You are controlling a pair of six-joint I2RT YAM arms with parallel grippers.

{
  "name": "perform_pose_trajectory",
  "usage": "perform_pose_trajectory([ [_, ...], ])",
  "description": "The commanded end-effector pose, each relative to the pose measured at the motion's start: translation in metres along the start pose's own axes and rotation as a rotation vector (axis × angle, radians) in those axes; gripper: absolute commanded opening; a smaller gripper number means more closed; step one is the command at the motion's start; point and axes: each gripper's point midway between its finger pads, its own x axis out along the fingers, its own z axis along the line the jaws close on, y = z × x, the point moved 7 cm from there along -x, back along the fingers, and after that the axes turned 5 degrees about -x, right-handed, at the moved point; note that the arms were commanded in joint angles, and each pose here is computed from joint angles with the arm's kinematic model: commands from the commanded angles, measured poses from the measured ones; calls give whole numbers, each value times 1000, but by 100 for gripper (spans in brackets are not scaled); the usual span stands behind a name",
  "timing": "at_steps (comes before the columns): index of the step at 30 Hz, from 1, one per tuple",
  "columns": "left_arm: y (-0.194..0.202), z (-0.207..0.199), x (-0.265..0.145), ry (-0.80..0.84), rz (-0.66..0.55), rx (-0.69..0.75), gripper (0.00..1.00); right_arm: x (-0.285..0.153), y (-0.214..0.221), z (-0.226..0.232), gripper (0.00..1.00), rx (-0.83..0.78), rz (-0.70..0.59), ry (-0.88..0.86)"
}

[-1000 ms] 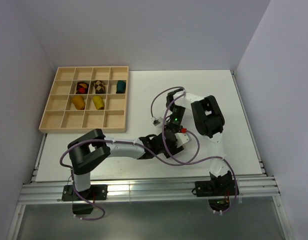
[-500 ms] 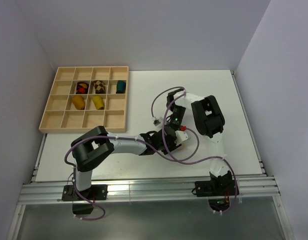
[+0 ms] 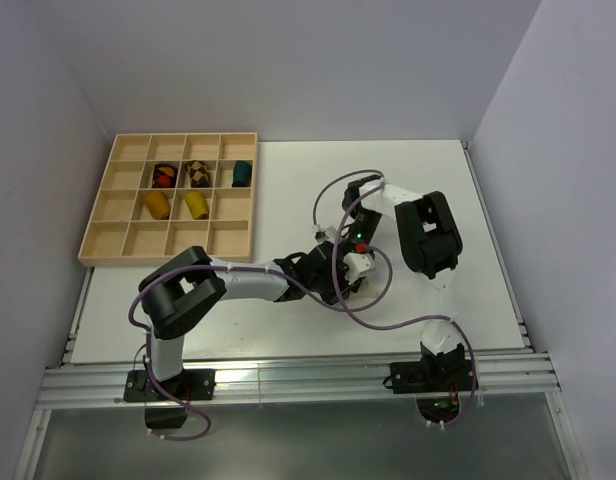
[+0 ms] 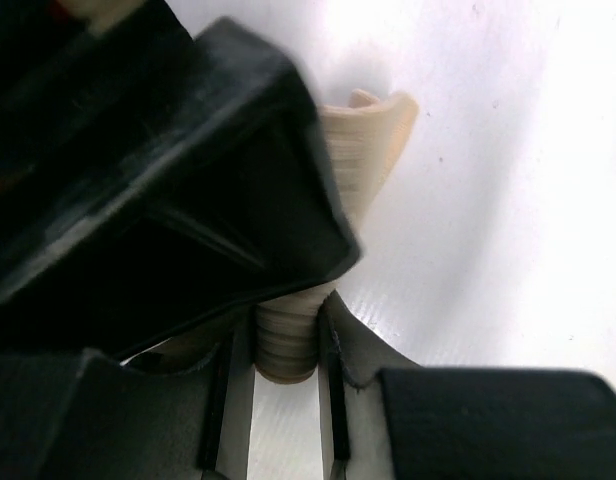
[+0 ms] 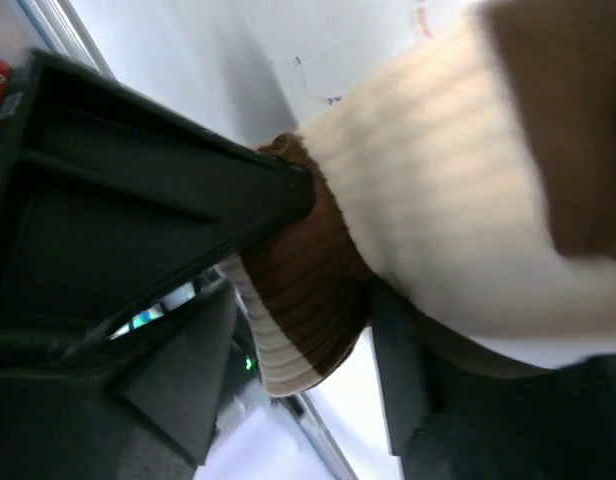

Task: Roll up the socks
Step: Roll the sock at the center of the board.

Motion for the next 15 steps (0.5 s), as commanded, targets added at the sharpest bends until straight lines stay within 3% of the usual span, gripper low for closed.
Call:
perform_pose_trajectory([
  [1,15,8,-3,125,32,-105,0,-15,-24,-19,67,-91,-201,175],
  [9,18,10,-4,222,33,-204,0,-82,5,-25,66,51,-540,332],
  [15,19,13,-4,357,30,-336,0,-114,30,-18,68,6,-700,477],
])
